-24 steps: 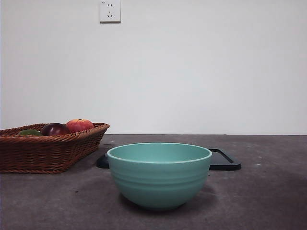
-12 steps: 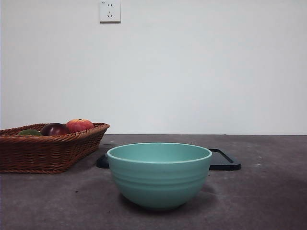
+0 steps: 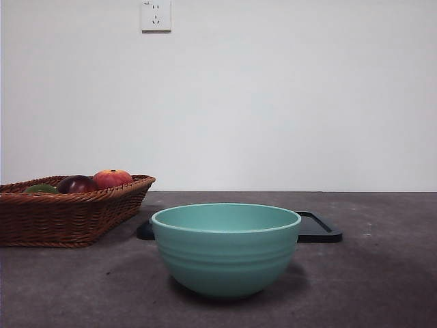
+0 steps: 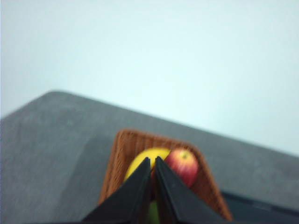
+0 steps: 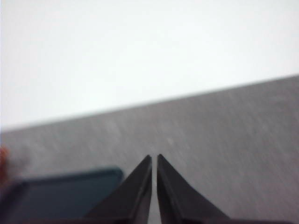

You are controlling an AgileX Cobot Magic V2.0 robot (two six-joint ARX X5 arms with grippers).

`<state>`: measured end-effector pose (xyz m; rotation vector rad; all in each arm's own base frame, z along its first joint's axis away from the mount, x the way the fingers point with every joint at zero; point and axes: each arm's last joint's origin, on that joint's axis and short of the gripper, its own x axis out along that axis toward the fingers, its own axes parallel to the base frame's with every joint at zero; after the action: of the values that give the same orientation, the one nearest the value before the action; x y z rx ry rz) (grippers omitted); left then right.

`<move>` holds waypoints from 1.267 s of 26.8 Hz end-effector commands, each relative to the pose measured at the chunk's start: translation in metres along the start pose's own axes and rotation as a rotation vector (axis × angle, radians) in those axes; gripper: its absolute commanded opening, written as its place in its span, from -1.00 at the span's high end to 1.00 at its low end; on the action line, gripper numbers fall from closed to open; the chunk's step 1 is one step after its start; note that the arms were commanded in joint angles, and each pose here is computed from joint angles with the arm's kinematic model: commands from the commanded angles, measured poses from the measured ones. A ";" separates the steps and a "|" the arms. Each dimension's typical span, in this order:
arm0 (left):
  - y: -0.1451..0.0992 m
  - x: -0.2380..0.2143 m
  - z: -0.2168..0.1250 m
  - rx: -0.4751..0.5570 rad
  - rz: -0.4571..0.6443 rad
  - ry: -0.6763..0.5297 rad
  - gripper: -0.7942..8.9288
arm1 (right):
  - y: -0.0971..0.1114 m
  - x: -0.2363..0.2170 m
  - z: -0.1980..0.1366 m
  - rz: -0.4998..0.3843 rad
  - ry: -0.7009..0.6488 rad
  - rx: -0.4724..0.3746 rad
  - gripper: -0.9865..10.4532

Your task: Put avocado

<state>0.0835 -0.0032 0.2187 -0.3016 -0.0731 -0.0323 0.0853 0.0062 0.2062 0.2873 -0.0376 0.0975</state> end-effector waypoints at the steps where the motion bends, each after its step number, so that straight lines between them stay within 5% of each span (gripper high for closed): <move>1: -0.004 -0.001 0.014 -0.035 0.003 -0.005 0.81 | 0.007 -0.005 0.020 0.035 -0.039 0.080 0.81; 10: -0.022 -0.003 0.069 -0.015 0.012 0.119 0.81 | 0.026 -0.002 0.070 0.140 0.036 0.083 0.81; 21: -0.046 -0.004 0.112 0.047 -0.225 0.192 0.80 | 0.045 0.016 0.105 0.376 0.318 0.046 0.81; 34: -0.061 0.011 0.114 -0.018 -0.516 0.459 0.80 | 0.062 0.022 0.130 0.499 0.540 -0.127 0.81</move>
<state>0.0859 -0.0273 0.3394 -0.2786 0.3196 -0.5816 0.0979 0.0294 0.3462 0.1502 0.4367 0.6464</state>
